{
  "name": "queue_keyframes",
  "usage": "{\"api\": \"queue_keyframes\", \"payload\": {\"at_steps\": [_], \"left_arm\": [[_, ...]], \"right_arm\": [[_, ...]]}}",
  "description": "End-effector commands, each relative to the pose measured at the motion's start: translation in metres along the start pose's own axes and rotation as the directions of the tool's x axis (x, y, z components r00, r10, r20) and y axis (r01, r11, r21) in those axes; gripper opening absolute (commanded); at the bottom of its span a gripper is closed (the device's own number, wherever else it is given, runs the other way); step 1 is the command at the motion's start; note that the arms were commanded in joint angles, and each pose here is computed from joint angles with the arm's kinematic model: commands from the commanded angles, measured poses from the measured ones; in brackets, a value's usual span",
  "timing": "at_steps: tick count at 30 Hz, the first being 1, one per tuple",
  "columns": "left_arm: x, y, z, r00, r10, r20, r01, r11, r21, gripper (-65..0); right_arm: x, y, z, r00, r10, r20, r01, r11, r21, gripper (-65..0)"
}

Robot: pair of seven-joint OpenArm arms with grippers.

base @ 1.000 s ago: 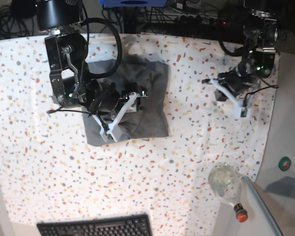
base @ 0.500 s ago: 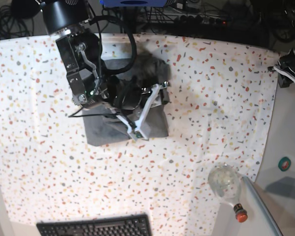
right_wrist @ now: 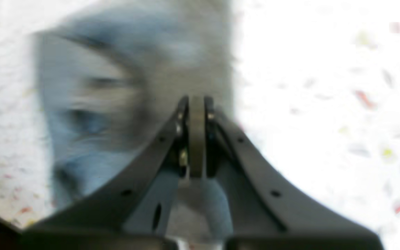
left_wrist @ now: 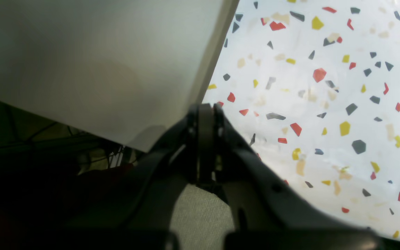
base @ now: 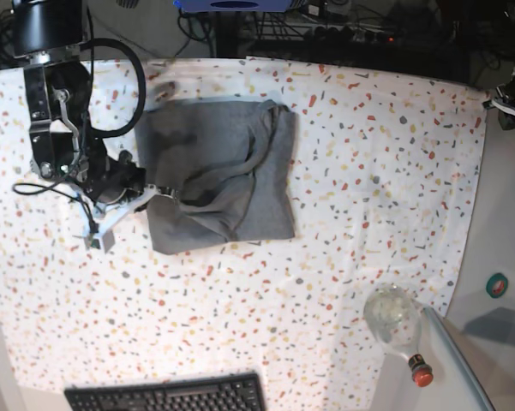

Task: Layout the t-shirt on the table in an organized manner, then fold the t-shirt properly
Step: 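Press and tuck the folded shirt with the right gripper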

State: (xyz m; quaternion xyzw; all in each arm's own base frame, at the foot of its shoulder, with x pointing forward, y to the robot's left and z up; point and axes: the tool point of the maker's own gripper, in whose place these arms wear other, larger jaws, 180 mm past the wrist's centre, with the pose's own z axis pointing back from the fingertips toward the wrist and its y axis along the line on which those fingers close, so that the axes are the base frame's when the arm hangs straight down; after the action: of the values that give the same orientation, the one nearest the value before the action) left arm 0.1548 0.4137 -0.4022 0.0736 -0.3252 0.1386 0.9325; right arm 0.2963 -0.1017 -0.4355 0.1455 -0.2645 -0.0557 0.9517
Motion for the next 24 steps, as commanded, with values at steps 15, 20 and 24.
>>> {"api": "queue_keyframes", "payload": {"at_steps": [15,20,24], "left_arm": [[0.025,0.002,0.001,0.998,-0.009,0.066,0.009,1.000,0.002,-65.0],[0.026,0.002,0.001,0.998,-0.008,0.066,0.008,1.000,0.002,-65.0],[0.027,0.002,0.001,0.997,-0.010,0.070,0.010,1.000,0.001,-65.0]], "right_arm": [[-0.002,0.089,-0.034,0.993,0.105,-0.061,-0.094,0.984,0.154,-65.0],[0.008,0.167,-0.030,0.973,0.231,-0.013,-0.218,0.934,0.282,-65.0],[0.020,0.193,-0.018,0.959,0.281,0.041,-0.279,0.905,0.321,-65.0]]}}
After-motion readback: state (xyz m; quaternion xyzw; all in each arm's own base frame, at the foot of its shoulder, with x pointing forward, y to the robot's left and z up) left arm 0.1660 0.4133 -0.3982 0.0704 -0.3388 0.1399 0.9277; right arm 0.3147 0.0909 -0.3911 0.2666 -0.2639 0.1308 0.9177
